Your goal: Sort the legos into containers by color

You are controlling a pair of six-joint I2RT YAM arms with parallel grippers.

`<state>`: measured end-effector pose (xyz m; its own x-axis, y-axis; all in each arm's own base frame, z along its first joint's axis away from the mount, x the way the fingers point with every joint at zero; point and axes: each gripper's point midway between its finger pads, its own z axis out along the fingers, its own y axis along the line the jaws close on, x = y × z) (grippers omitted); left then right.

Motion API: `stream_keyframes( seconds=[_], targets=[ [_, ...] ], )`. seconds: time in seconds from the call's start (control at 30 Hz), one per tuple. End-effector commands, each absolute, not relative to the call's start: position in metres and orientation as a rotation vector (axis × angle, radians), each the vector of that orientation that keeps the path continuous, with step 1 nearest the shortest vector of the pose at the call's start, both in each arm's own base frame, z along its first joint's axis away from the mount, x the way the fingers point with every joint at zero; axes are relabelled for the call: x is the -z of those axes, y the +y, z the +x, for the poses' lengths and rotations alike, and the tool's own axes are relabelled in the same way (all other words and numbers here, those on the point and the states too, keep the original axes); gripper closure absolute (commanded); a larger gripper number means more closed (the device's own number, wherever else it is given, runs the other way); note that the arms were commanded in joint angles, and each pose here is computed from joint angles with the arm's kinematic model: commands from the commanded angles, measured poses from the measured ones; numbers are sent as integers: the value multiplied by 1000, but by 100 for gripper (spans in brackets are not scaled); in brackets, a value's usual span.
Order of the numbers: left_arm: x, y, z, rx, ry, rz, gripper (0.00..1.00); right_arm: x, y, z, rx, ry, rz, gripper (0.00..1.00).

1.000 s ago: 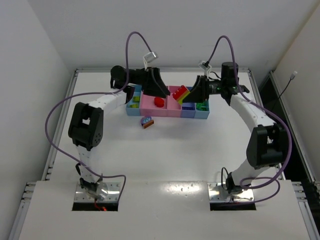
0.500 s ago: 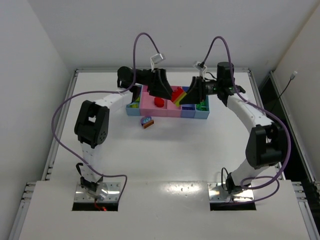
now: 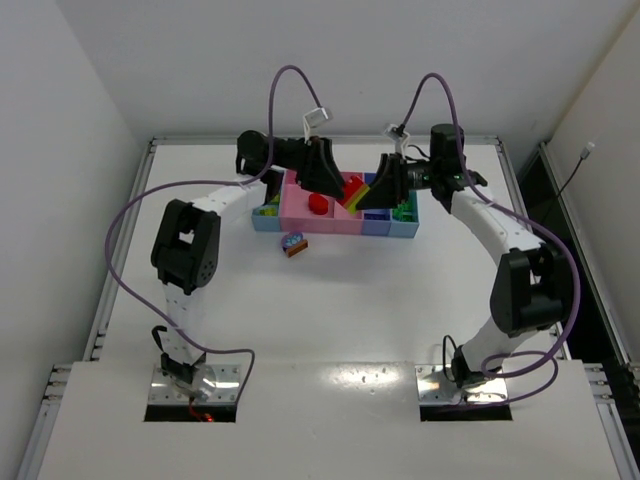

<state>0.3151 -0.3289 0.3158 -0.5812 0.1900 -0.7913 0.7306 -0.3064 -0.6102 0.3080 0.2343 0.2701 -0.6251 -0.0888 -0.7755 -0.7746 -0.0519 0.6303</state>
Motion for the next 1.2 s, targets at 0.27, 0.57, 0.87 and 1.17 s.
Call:
stream_keyframes(
  seconds=[0.27,0.57,0.87,1.17],
  targets=[
    [-335,-333,305,1859,1400,1234,100,-242,230,325,-1281,1779,-1047,100],
    [-341,-297,347,1783,1437,1071,100,-232,218,290,-1264,1783,-1084,100],
    [-355,-267,363,1709,1431,992,100,-227,217,290,-1206,1789,-1099,100],
    [-386,-129,402,1398,1456,656,100,-223,291,364,-1194,1822,-877,100]
  ],
)
